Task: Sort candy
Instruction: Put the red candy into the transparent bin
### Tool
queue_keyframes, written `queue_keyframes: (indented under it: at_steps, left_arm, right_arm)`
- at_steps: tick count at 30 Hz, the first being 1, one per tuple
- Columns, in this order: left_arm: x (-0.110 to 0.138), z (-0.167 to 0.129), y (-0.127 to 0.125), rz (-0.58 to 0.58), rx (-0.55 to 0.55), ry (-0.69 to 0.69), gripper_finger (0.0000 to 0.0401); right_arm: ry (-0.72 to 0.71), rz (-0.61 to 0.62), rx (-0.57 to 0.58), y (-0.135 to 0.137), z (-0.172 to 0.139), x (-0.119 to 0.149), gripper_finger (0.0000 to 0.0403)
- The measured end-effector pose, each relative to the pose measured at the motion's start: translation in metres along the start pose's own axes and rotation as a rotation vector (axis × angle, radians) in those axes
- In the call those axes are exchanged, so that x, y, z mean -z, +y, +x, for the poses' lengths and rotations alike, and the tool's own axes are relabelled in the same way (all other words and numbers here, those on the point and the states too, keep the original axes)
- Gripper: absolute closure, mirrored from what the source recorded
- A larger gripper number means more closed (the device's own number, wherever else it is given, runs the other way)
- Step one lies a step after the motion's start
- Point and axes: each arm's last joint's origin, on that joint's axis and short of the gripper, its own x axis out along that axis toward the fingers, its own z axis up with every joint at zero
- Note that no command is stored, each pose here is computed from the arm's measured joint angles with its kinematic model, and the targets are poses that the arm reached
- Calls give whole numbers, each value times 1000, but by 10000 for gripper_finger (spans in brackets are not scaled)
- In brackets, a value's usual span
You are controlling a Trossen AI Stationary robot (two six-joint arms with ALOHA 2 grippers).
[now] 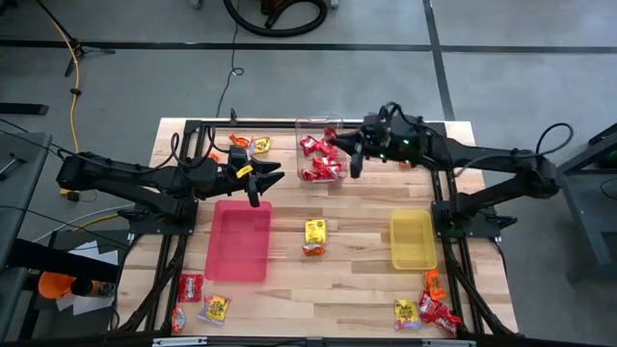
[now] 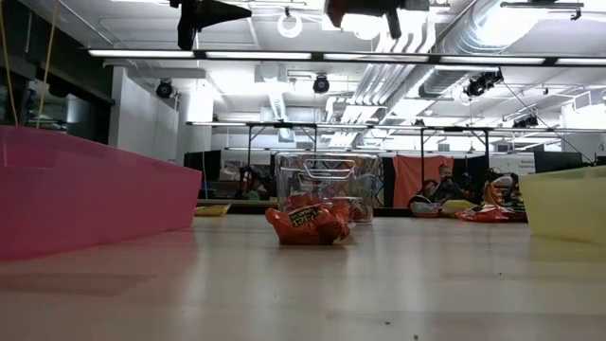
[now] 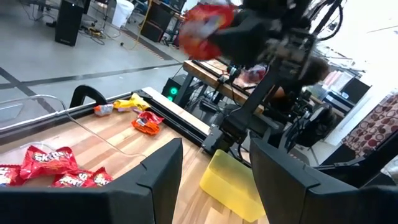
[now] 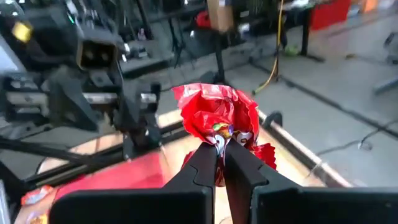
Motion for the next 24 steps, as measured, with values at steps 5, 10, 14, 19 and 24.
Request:
queue_keyframes:
  at_steps: [5, 10, 14, 19, 24]
  left_arm:
    - [0, 0, 0, -2, 7, -1, 226]
    - [0, 0, -1, -2, 12, 0, 226]
    - [0, 0, 0, -1, 11, 0, 226]
    - [0, 0, 0, -1, 11, 0, 226]
    - [0, 0, -1, 2, 21, 8, 226]
  right_arm:
    - [117, 69, 40, -18, 36, 25, 392]
    - [234, 144, 124, -38, 63, 52, 351]
    - [288, 195, 147, -47, 76, 67, 284]
    - [308, 179, 123, -47, 79, 71, 198]
    - [266, 191, -21, -40, 62, 49, 151]
